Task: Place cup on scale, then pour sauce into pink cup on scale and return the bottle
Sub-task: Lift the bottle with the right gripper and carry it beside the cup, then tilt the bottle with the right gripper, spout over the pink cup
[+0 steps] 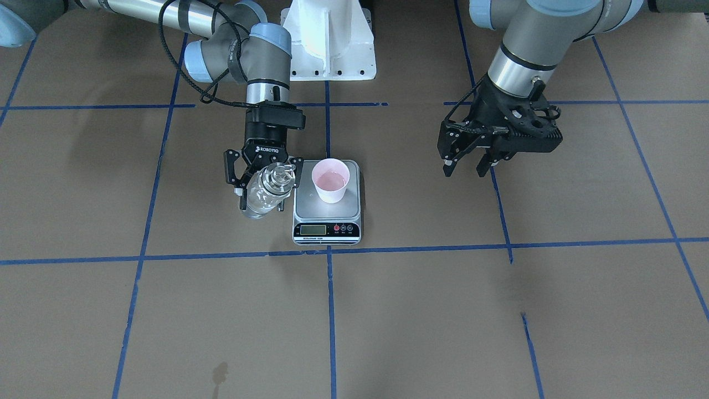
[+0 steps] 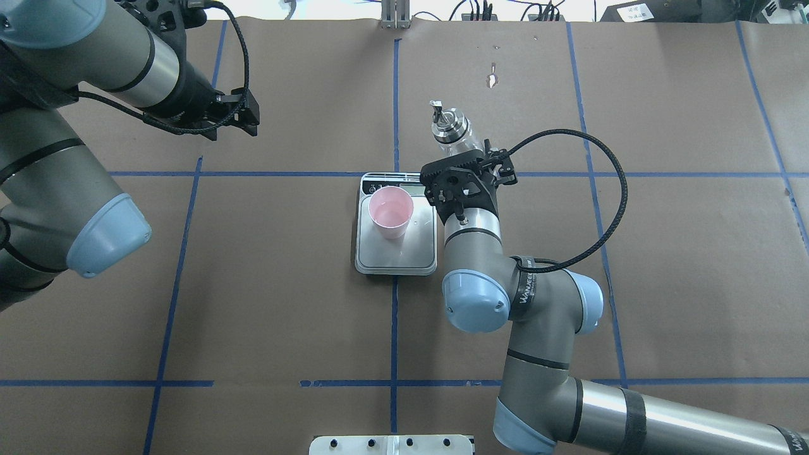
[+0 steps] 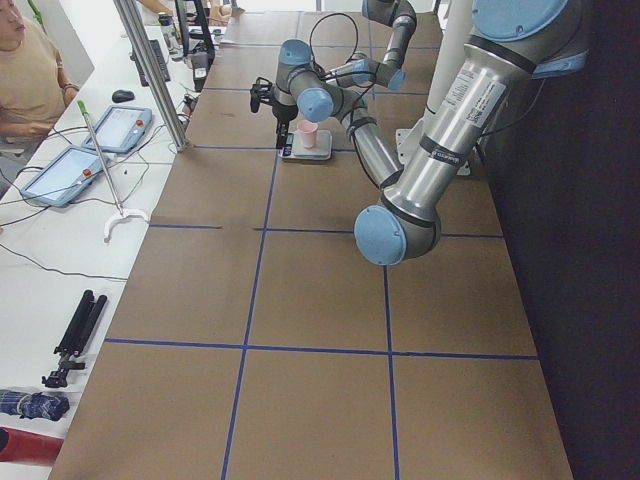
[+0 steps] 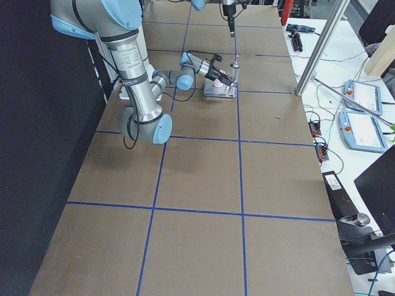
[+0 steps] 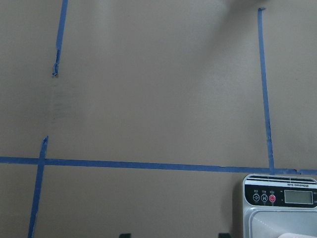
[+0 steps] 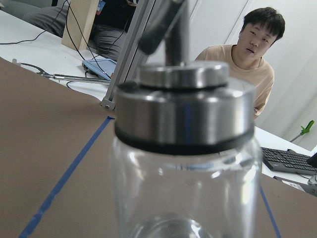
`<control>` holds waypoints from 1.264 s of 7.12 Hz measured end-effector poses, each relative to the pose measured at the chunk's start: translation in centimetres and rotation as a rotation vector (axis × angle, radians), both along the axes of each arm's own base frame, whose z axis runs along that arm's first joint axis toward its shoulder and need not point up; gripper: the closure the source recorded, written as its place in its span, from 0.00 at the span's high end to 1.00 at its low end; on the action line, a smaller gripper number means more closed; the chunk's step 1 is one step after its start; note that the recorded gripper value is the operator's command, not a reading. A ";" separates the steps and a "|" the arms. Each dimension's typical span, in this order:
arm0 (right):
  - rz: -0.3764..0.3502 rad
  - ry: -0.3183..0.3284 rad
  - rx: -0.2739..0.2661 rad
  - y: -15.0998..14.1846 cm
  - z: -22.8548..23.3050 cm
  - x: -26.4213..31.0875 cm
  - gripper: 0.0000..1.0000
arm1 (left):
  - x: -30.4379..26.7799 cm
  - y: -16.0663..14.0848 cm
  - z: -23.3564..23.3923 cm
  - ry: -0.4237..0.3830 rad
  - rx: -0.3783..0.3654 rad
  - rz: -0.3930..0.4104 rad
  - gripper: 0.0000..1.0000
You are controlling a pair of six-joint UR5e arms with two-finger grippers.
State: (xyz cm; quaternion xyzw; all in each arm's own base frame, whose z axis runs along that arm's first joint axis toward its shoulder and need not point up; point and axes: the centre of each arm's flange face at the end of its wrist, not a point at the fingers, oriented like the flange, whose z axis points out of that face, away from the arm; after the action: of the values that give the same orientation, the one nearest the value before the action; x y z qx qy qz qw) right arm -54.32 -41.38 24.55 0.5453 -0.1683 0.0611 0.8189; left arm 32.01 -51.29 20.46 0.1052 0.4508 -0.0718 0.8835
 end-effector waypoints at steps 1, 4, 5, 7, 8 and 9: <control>0.000 -0.002 0.001 0.1 -0.3 0.0 0.00 | 0.0 0.0 0.0 0.000 0.000 0.000 0.67; -0.006 -0.030 0.012 0.5 -1.5 0.6 0.00 | -0.1 0.0 -0.1 0.001 0.000 0.000 0.66; -0.015 -0.005 0.019 0.5 -1.6 0.7 0.00 | -0.1 0.1 -0.2 0.003 0.000 0.001 0.67; -0.038 0.115 0.049 0.5 -1.1 1.0 0.00 | -0.2 0.3 -0.3 0.011 -0.003 0.009 0.67; -0.039 0.172 0.067 0.6 -0.8 1.0 0.00 | -0.2 0.3 -0.3 0.012 -0.005 0.011 0.67; -0.043 0.244 0.089 1.0 -0.4 0.8 0.00 | -0.2 0.2 -0.3 0.012 -0.005 0.011 0.67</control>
State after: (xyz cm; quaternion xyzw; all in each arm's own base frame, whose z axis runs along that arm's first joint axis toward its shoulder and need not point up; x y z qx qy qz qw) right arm -53.51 -40.35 24.16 0.5809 -0.0818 -0.0307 0.8093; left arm 31.78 -51.05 20.14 0.1002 0.4567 -0.0689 0.8813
